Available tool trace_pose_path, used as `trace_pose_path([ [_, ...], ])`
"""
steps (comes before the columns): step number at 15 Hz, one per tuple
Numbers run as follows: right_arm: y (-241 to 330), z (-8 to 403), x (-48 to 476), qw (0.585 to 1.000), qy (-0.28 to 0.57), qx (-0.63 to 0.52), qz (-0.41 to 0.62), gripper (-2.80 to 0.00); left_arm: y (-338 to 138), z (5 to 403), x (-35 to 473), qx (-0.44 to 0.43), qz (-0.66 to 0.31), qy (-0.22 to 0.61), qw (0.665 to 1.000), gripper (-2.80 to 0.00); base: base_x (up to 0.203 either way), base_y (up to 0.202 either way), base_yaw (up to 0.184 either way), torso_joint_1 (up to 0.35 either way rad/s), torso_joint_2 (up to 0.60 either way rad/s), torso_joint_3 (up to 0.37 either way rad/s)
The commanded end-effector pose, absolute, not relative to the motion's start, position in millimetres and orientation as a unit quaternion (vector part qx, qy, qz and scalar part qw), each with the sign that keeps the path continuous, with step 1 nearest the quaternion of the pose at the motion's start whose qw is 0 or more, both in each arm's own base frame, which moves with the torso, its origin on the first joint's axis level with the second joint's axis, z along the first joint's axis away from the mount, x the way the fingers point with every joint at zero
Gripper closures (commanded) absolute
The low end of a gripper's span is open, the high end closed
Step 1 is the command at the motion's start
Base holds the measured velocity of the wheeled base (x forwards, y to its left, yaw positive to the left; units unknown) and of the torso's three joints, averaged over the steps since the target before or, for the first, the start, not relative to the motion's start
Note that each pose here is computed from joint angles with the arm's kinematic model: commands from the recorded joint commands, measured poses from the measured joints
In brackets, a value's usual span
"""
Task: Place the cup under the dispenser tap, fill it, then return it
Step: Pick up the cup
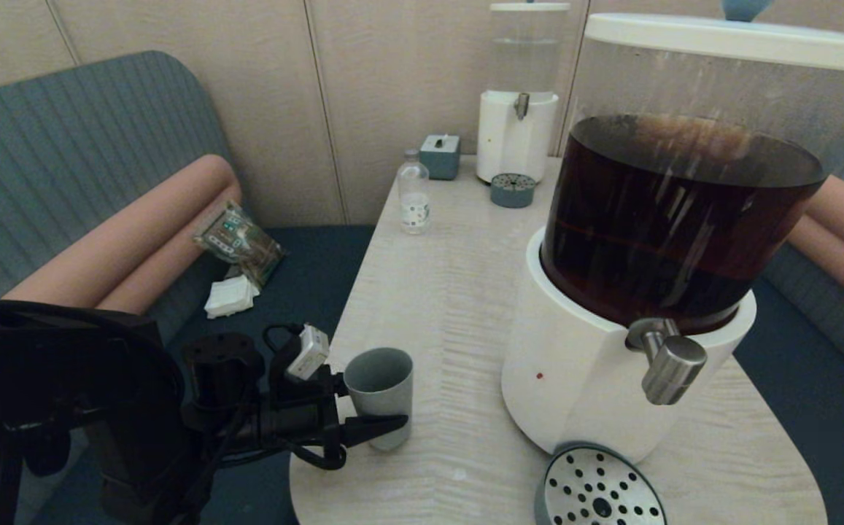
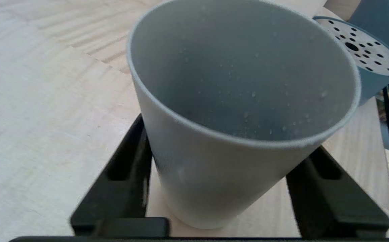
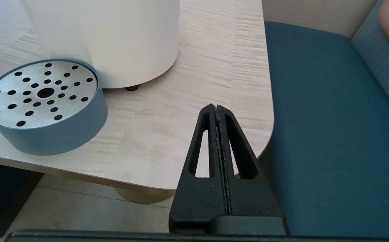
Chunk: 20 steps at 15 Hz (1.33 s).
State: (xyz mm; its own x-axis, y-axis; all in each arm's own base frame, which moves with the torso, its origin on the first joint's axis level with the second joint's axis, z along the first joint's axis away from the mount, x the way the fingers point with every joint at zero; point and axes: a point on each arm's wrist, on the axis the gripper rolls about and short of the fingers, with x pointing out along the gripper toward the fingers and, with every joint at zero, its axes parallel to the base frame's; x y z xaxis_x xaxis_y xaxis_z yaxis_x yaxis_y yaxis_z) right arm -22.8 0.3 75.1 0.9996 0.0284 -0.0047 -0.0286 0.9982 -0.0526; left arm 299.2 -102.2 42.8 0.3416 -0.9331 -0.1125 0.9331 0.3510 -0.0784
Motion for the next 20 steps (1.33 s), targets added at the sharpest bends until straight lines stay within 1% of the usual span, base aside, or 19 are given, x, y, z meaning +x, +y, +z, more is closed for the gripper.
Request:
trace_pose_path([
  [1, 0.3, 72.3, -22.6, 1.0, 0.003, -0.027, 0.015, 0.0, -102.8, 47.2, 297.6, 0.003, -0.572, 0.06, 0.818, 0.0, 0.0, 0.0, 0.0, 0.0, 0.0, 0.0],
  [4, 0.3, 72.3, -22.6, 1.0, 0.003, -0.027, 0.015, 0.0, -101.0, 54.8, 291.4, 0.004, -0.571, 0.055, 0.819, 0.0, 0.0, 0.0, 0.0, 0.0, 0.0, 0.0],
  [8, 0.3, 72.3, -22.6, 1.0, 0.003, -0.027, 0.015, 0.0, -93.4, 78.5, 264.5, 0.008, -0.57, 0.041, 0.82, 0.0, 0.0, 0.0, 0.0, 0.0, 0.0, 0.0],
  [12, 0.3, 72.3, -22.6, 1.0, 0.003, -0.027, 0.015, 0.0, -83.2, 120.3, 210.9, 0.024, -0.574, -0.01, 0.818, 0.0, 0.0, 0.0, 0.0, 0.0, 0.0, 0.0],
  [17, 0.3, 72.3, -22.6, 1.0, 0.003, -0.027, 0.015, 0.0, -64.4, 135.8, 146.3, 0.023, -0.569, -0.033, 0.822, 0.0, 0.0, 0.0, 0.0, 0.0, 0.0, 0.0],
  [20, 0.3, 72.3, -22.6, 1.0, 0.003, -0.027, 0.015, 0.0, -58.3, 155.6, 127.8, 0.008, -0.559, -0.073, 0.826, 0.0, 0.0, 0.0, 0.0, 0.0, 0.0, 0.0],
])
